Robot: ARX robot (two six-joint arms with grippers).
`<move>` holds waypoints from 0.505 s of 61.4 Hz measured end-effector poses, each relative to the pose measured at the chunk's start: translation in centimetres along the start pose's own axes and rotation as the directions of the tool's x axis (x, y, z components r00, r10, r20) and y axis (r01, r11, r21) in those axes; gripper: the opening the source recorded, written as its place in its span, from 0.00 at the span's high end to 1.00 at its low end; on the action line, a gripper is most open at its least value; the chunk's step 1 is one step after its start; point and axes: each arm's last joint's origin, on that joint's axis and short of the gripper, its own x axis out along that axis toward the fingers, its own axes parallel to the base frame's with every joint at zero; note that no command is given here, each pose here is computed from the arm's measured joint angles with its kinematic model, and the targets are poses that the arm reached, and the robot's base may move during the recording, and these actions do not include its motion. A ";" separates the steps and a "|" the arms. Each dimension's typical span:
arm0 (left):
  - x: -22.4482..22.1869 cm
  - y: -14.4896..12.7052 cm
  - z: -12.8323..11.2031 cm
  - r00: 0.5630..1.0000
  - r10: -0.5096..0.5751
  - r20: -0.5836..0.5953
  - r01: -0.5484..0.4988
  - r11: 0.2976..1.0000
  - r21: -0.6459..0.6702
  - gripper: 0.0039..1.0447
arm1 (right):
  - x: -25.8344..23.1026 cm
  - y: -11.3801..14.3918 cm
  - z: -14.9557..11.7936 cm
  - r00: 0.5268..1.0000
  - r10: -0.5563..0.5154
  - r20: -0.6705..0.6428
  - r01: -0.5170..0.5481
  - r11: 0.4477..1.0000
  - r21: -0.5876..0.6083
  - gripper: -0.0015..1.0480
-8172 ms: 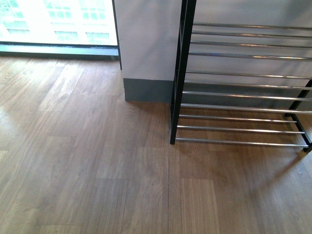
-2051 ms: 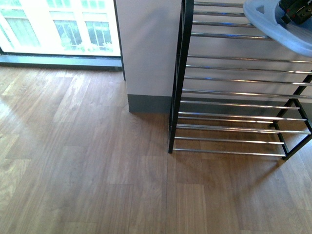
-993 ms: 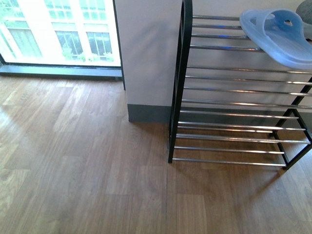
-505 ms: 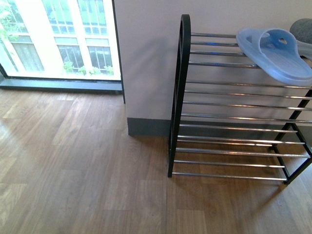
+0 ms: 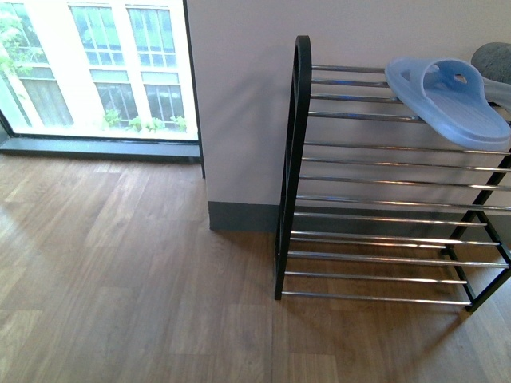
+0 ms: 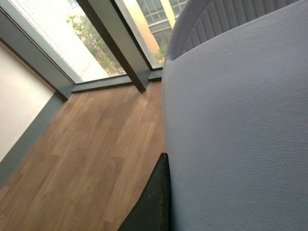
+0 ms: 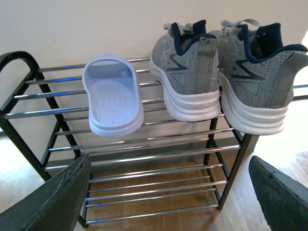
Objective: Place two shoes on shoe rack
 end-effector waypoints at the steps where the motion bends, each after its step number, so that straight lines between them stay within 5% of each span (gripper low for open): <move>1: 0.0 0.0 0.0 1.000 0.000 0.000 0.000 1.000 0.000 0.99 | 0.0 0.0 0.0 1.000 0.000 0.000 0.000 1.000 0.000 0.09; 26: 0.0 0.0 0.0 1.000 0.000 0.000 0.000 1.000 0.000 0.99 | 0.0 0.0 0.0 1.000 0.000 -0.002 0.000 1.000 0.007 0.09; 31: 0.0 0.0 0.0 1.000 0.000 0.000 0.000 1.000 0.000 0.99 | -0.3 0.1 -0.4 0.982 0.181 0.055 -0.179 0.983 -0.032 0.20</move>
